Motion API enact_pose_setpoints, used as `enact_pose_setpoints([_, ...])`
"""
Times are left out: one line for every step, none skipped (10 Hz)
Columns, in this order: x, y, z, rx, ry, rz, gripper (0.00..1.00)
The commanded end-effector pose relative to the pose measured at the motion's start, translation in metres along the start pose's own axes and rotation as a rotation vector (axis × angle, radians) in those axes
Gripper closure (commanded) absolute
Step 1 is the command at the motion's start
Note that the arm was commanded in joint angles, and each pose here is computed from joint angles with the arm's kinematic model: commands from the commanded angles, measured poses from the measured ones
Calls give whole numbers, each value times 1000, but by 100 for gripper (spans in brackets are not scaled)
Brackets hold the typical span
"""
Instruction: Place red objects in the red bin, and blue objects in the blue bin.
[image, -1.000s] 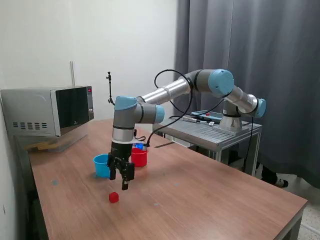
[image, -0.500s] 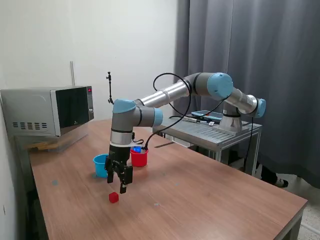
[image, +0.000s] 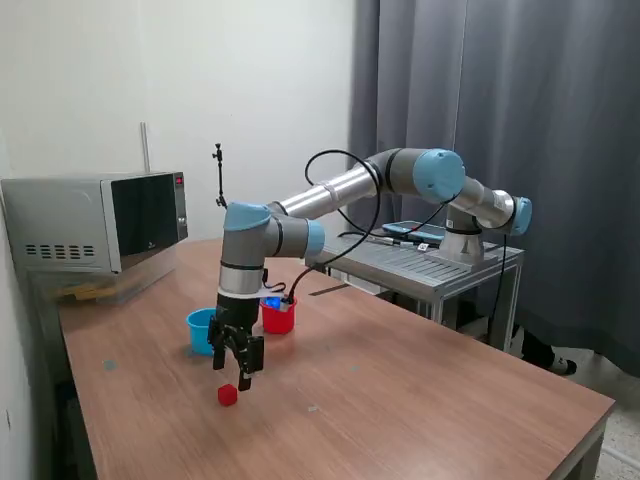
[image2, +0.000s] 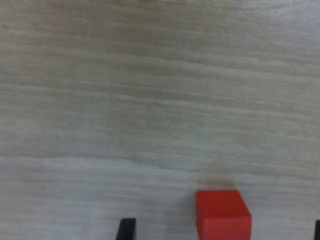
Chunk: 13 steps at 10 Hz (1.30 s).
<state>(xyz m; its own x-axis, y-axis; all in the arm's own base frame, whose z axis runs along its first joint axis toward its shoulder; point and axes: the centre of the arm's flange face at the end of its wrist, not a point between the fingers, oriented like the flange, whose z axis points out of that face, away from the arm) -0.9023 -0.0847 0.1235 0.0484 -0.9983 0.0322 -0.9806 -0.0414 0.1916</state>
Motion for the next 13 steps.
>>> enact_pose_setpoints([0,0,2,1,0,-16,0])
enact_pose_setpoints([0,-1,3,3,0,-16,0])
enact_pose_setpoints([1,0,2,0,-3,-10,0])
enact_pose_setpoints([4,-1,7,1,-8,-6,0])
enact_pose_setpoints([6,1,5,-17,-8,-8,0])
enact_pose_setpoints([6,2,5,-25,-9,-8,0])
enact_pose_setpoints([6,1,7,-27,-7,-7,0])
enact_pose_setpoints([6,1,9,-27,-6,-7,0])
enact_pose_setpoints([6,2,11,-30,-4,8,0])
enact_pose_setpoints([6,1,15,-29,-3,11,0])
enact_pose_setpoints([7,1,17,-24,-2,10,0])
enact_pose_setpoints([7,1,17,-24,-2,12,0])
enact_pose_setpoints([7,0,19,-21,-2,12,0])
